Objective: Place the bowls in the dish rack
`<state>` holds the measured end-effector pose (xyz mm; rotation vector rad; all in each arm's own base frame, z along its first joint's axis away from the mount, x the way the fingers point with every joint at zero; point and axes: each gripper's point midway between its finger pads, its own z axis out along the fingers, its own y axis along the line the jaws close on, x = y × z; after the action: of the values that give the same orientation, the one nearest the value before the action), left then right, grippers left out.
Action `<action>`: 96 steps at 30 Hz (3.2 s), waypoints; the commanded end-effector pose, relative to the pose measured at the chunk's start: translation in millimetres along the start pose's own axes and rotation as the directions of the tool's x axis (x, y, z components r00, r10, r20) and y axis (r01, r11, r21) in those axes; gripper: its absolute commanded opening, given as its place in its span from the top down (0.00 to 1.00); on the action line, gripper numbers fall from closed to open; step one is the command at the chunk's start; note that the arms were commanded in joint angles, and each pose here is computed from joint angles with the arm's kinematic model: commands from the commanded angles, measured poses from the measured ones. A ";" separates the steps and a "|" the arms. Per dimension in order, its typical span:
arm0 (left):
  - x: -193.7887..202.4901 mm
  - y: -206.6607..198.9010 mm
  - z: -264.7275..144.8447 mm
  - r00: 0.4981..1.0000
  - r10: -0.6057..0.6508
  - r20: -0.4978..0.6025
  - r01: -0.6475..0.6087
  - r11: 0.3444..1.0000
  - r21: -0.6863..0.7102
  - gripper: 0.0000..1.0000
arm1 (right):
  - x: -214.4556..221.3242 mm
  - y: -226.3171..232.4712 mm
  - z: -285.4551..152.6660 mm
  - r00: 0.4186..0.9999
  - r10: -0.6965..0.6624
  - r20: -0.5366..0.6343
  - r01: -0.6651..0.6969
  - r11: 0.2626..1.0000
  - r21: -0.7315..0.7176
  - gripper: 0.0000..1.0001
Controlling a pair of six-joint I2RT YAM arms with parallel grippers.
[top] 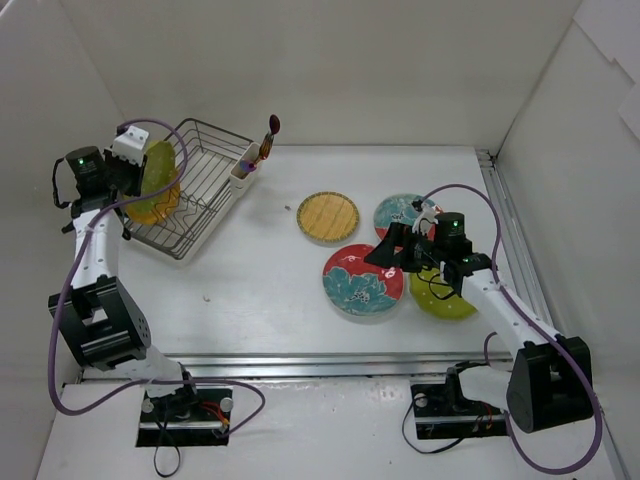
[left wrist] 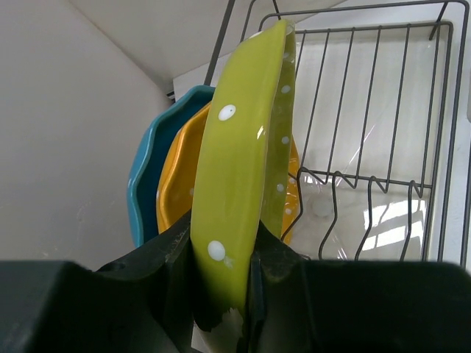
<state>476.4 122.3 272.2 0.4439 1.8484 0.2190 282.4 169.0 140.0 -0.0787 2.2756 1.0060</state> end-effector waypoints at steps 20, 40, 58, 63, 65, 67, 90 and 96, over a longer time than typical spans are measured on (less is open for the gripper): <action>-31.1 31.7 23.3 0.980 0.134 0.144 -0.128 0.990 -0.055 0.91 | -10.9 1.2 6.5 1.000 -0.018 0.022 0.019 0.999 -0.039 0.19; -16.7 45.8 26.0 0.992 0.048 0.117 -0.029 0.987 -0.157 0.48 | -10.0 -1.7 7.0 1.000 -0.005 0.022 0.006 1.000 -0.030 0.19; -135.2 -48.0 -67.1 0.912 -0.258 0.318 0.280 0.960 -0.025 0.30 | -16.2 -44.4 -47.3 0.975 0.067 0.214 -0.119 0.963 0.243 0.19; -148.4 -148.0 -88.0 0.866 -0.456 0.203 0.411 0.882 0.229 0.31 | -18.7 -78.9 -71.2 0.949 0.109 0.297 -0.220 0.902 0.372 0.20; -138.0 -186.6 -90.5 0.853 -0.512 0.102 0.463 0.833 0.303 0.32 | -18.0 -94.2 -78.2 0.933 0.143 0.330 -0.281 0.862 0.422 0.21; -125.9 -236.8 -95.8 0.854 -0.521 0.003 0.481 0.791 0.378 0.32 | -15.8 -109.5 -81.0 0.922 0.169 0.349 -0.326 0.824 0.463 0.23; 4.3 -389.9 -164.0 0.782 -0.500 -0.372 0.620 0.566 0.543 0.32 | 27.7 -144.1 -6.9 0.953 0.301 0.041 -0.267 0.766 0.585 0.62; 9.5 -397.5 -165.2 0.779 -0.491 -0.390 0.625 0.550 0.554 0.32 | 34.6 -135.1 11.4 0.956 0.291 -0.026 -0.223 0.784 0.580 0.74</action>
<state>234.4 -212.1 145.3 0.2658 2.2297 -0.8510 295.9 80.4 26.9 0.4866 2.6443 0.4152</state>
